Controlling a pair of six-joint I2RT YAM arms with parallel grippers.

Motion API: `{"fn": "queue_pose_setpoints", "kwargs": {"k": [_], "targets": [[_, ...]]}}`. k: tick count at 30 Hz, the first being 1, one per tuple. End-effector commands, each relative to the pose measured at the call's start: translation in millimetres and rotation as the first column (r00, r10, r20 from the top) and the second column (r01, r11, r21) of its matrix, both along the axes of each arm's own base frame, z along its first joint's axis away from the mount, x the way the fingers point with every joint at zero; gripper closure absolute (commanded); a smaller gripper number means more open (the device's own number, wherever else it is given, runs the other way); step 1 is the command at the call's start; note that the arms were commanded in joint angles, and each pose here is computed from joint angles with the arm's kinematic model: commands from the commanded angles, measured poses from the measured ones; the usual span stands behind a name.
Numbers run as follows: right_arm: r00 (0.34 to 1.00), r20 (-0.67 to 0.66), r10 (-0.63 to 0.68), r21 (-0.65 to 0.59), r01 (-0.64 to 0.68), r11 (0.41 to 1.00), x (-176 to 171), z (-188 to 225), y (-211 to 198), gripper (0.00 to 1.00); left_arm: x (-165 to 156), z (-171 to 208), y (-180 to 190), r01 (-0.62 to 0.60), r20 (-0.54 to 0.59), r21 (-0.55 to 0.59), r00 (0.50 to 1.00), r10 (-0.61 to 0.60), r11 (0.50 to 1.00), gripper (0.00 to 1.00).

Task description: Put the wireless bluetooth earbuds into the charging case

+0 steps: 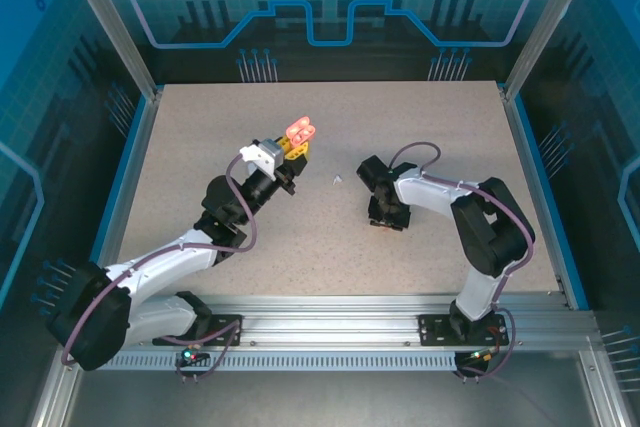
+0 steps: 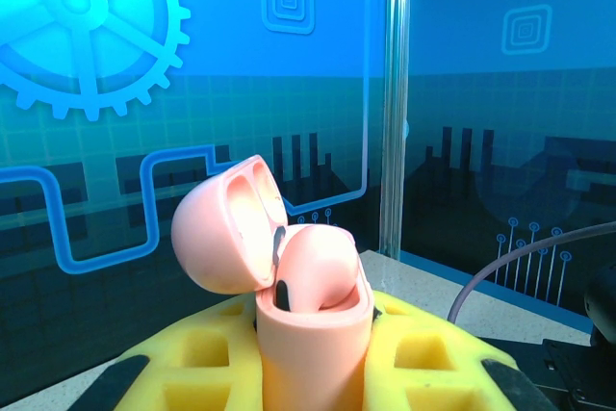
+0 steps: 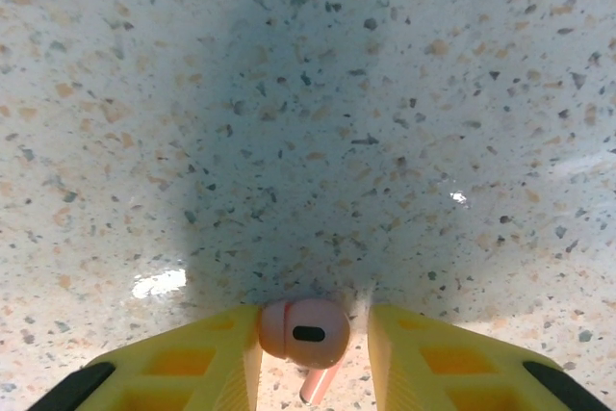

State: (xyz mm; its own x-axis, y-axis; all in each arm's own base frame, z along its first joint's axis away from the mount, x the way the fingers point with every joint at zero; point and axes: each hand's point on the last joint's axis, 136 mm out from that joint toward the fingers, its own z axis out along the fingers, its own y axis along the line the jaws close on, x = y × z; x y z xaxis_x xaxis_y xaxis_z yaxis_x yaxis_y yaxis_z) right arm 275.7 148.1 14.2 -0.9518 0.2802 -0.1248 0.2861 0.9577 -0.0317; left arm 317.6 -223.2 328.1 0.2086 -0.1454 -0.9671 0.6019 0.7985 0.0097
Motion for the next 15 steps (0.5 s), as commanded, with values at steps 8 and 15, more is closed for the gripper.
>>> {"fn": "queue_pose_setpoints", "kwargs": {"k": [8,15], "targets": [[0.999,-0.036,0.021,-0.027,-0.022,0.999,-3.8,-10.7,-7.5,0.67,-3.0,17.9,-0.5,0.006,0.04,-0.027,0.999,-0.005,1.0,1.0],[0.999,-0.04,0.034,-0.037,-0.036,0.999,1.2,-13.0,-8.1,0.67,-2.8,18.1,-0.8,0.008,0.039,-0.028,0.999,-0.006,1.0,1.0]]}}
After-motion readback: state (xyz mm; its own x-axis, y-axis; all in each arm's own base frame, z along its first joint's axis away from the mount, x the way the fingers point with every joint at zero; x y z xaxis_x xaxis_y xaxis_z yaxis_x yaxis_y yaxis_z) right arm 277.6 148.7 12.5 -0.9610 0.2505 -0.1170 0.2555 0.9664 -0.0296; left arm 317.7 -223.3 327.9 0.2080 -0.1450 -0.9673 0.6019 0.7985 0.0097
